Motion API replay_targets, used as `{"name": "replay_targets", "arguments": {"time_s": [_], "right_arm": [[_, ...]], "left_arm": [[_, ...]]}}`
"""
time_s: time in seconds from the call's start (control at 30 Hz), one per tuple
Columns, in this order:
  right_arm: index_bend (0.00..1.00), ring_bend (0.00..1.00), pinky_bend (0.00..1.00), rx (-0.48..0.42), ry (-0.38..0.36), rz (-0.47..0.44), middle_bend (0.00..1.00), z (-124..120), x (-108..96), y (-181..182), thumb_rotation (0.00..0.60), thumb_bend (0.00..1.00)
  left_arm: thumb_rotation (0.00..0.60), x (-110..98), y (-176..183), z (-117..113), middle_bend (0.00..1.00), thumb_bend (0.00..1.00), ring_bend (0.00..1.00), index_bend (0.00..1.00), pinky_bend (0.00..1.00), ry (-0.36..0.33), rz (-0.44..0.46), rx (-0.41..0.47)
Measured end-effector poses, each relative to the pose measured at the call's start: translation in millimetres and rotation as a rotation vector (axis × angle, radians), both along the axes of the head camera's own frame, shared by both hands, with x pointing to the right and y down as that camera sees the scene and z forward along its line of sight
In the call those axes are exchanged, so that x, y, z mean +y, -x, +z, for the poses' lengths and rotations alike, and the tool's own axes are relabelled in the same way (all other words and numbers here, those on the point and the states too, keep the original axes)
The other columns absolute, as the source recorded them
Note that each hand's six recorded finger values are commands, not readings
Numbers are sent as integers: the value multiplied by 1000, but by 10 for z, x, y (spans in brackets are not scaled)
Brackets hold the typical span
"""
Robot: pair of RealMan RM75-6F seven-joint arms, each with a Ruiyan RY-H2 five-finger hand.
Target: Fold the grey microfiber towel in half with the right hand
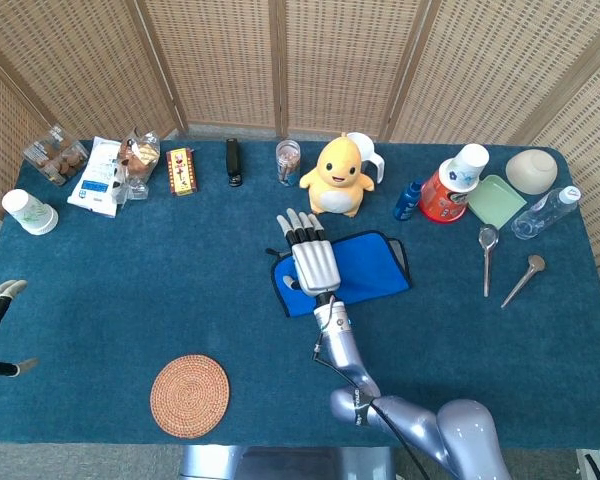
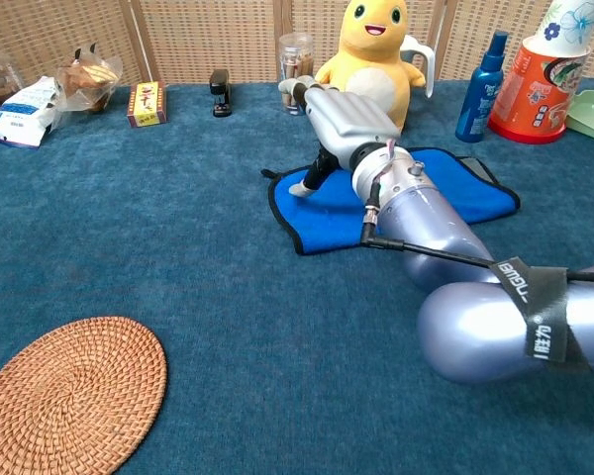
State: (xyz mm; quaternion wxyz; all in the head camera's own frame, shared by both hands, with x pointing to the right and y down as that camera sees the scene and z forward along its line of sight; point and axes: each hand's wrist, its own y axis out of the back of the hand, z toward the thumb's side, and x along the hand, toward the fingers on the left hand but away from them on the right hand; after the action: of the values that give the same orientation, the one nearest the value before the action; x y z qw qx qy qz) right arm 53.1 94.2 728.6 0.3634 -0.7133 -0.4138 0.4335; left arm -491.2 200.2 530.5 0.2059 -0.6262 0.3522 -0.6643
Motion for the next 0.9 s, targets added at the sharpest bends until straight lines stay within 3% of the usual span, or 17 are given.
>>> {"name": "replay_targets", "arguments": {"time_s": [0.37,0.63,0.7,0.8,0.9], "right_arm": [[0,0,130,-35,-19,5,0,-116,-48,-79,600,0],[0,0,130,-61,-48,-50,0,-292,-21,-281,600,0],[0,0,122,-56,-75,-77,0,-362,-11,-377,573,0],[0,0,98,-35,-135,-120,0,-480,9,-573,474,0],[0,0,92,-22,-182,-155,0,-600,58,-835,441,0]], "left_arm": [[600,1,-4,-3,0,102,0,0,0,0,2,3],[600,12,-4,-2,0,102,0,0,0,2,3,4],[600,15,-7,-2,0,102,0,0,0,2,4,4],[600,23,-30,-7,0,102,0,0,0,-3,12,5],[600,16,-59,-18,0,102,0,0,0,-20,27,9]]}}
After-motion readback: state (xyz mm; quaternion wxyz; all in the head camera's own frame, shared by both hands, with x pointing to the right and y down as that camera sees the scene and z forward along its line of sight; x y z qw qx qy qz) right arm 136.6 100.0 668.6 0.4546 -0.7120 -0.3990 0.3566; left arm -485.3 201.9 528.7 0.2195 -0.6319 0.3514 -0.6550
